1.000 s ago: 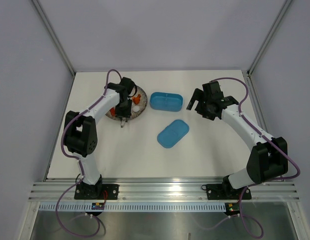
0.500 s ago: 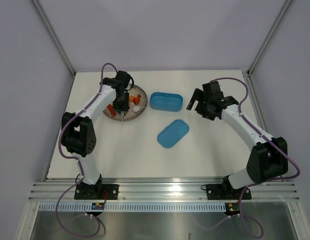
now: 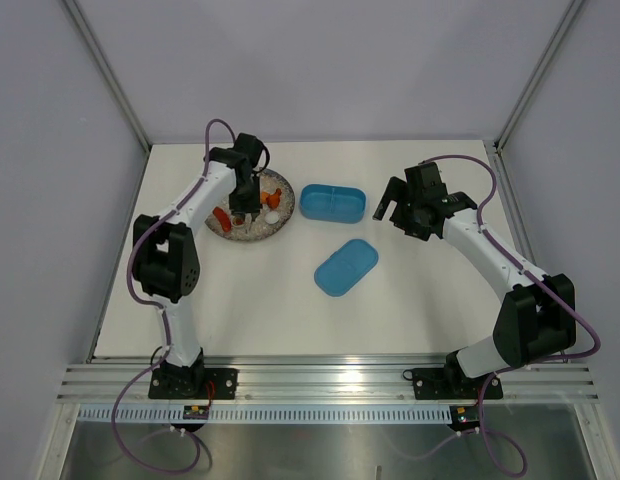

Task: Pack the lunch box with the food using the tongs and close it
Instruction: Pick up the fake food from the plate.

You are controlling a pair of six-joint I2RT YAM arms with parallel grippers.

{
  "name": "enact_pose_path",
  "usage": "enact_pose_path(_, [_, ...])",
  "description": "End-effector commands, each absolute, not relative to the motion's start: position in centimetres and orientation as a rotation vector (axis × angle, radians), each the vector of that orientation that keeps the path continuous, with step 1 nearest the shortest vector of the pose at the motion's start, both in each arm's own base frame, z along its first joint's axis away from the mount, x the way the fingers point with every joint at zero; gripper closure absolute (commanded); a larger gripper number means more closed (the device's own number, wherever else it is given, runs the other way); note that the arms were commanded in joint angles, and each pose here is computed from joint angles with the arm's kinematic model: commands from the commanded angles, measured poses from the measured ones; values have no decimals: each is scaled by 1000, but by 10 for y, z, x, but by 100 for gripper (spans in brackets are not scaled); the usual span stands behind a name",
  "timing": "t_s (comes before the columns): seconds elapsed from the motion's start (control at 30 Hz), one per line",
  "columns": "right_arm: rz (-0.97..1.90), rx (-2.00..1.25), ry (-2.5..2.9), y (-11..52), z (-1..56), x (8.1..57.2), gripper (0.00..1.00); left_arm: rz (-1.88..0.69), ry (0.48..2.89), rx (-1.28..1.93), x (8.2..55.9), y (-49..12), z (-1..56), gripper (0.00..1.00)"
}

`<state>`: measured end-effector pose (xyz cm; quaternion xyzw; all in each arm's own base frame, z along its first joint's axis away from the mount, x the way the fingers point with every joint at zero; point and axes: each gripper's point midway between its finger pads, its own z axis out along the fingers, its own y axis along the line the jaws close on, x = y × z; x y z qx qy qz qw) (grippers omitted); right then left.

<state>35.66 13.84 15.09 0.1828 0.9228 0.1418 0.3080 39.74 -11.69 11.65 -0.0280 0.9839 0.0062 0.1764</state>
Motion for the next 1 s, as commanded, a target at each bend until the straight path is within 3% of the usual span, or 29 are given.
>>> enact_pose_path(0.0, [405,481,2420,144,156,362,1,-11,2760,-110,407,-120,117,73])
enact_pose_path(0.97, [406,477,2422,144,155,360,0,17,2827,-204,409,-120,71,68])
